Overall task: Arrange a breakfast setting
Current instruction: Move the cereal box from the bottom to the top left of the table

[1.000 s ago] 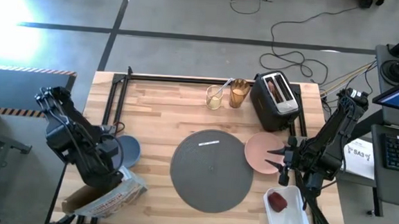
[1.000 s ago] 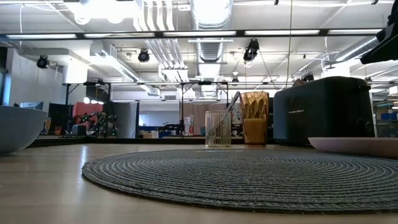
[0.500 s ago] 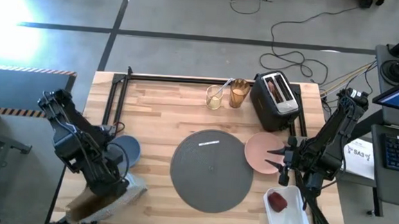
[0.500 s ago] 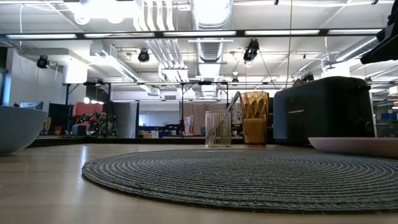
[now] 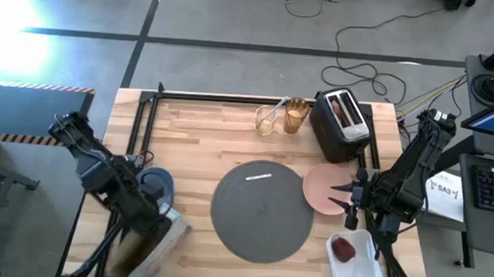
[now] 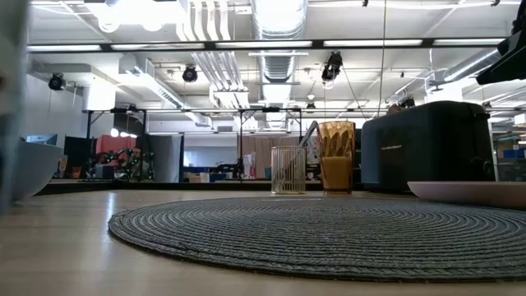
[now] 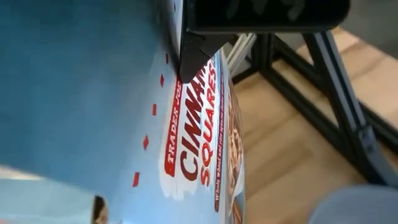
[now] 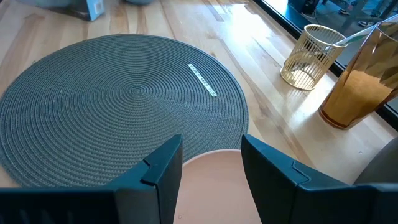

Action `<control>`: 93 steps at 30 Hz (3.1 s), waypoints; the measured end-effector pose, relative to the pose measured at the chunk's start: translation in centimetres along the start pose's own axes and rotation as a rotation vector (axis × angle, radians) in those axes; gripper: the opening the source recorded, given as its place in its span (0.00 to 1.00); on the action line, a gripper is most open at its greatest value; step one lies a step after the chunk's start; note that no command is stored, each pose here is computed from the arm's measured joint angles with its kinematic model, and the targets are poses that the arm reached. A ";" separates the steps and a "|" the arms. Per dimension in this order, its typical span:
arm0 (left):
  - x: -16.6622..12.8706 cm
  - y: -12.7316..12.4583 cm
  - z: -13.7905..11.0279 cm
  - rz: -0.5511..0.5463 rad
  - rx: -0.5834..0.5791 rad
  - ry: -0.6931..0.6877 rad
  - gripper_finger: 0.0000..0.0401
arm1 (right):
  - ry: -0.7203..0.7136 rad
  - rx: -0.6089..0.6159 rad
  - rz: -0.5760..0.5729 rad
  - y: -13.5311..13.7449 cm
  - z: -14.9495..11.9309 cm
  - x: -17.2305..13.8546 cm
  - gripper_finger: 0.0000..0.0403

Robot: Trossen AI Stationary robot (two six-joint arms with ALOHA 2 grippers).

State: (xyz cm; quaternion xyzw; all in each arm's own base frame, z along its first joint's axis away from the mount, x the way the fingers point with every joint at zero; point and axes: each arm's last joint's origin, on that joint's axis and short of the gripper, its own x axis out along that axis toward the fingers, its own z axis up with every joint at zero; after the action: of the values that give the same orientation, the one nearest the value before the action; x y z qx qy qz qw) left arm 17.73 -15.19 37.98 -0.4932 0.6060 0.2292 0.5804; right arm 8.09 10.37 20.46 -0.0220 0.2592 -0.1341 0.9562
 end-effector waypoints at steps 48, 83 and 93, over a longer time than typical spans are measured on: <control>-12.4 11.5 30.6 0.170 0.084 -0.442 0.00 | 0.000 0.000 0.000 0.0 0.0 0.0 0.38; -16.2 13.9 28.9 0.265 0.003 -0.623 0.00 | 0.000 0.000 0.000 0.0 0.0 0.0 0.38; -17.0 13.9 28.4 0.268 -0.003 -0.658 0.02 | 0.000 0.000 0.000 0.0 0.0 0.0 0.38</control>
State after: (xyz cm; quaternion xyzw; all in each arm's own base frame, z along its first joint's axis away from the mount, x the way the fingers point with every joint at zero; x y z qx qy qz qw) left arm 16.56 20.32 43.36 -0.3099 0.4454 0.4507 0.7088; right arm 8.09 10.37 20.47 -0.0220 0.2590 -0.1341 0.9563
